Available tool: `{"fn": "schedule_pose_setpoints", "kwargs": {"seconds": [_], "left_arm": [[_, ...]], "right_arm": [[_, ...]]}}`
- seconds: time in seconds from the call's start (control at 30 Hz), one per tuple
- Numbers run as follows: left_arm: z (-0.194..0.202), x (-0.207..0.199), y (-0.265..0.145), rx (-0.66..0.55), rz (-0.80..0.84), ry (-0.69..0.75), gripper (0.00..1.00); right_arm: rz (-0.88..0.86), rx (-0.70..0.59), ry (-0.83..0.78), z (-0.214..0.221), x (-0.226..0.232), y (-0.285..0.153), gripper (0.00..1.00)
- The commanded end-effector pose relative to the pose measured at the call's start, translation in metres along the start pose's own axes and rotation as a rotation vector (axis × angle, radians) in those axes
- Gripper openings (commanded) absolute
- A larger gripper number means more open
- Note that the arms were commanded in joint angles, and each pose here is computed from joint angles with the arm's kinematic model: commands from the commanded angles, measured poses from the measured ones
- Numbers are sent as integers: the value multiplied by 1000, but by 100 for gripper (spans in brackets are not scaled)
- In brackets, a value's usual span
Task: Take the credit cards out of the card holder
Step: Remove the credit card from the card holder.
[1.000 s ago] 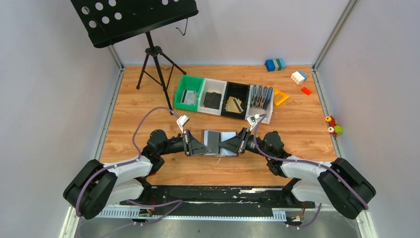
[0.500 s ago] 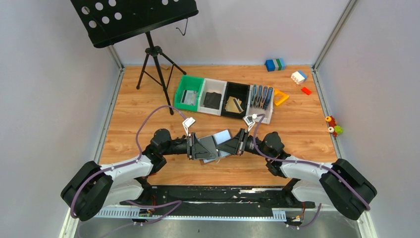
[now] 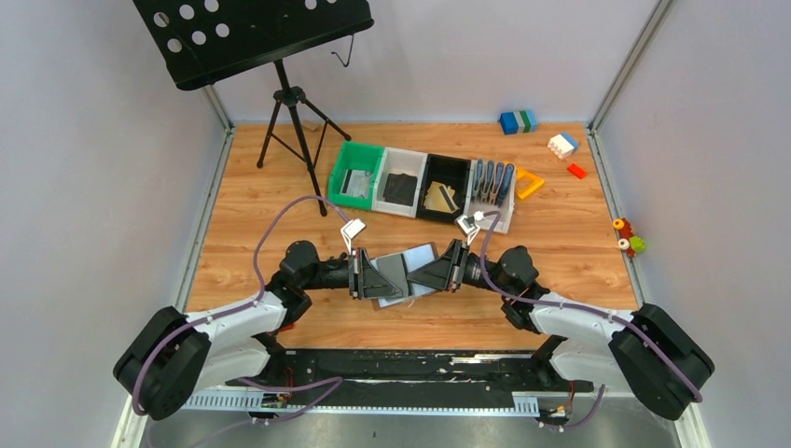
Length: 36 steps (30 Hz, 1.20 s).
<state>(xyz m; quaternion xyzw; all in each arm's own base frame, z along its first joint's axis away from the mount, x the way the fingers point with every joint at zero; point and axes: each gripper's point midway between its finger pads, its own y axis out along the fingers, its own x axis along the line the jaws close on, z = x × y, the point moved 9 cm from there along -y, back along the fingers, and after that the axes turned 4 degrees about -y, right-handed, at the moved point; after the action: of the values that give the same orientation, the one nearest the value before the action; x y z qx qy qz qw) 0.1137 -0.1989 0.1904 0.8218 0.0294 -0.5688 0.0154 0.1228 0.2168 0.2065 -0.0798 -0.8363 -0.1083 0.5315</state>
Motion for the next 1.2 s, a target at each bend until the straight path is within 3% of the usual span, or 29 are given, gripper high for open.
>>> {"fn": "schedule_pose_setpoints", "kwargs": {"seconds": [0.0,0.33,0.5,0.67,0.93,1.07,1.17], "left_arm": [[-13,-22,5,-8,94,88,5],[-14,-31,7,16,184,48,6],[-13,-27,6,7,176,48,12],[-14,-25,2,-19,150,63,24],[-14,-15,-5,-48,95,55,25],[-12,-9,-5,-48,77,44,25],[-12,-8,-5,-46,77,40,25]], "right_arm": [[-87,35,-35,-5,16,10,24],[-139,91,-52,-3,13,23,22],[-150,78,-38,-3,12,23,0],[-134,67,-36,-2,10,19,1],[-142,70,-42,-2,14,13,5],[-155,75,-52,-3,18,13,18],[-165,81,-53,-3,20,13,17]]}}
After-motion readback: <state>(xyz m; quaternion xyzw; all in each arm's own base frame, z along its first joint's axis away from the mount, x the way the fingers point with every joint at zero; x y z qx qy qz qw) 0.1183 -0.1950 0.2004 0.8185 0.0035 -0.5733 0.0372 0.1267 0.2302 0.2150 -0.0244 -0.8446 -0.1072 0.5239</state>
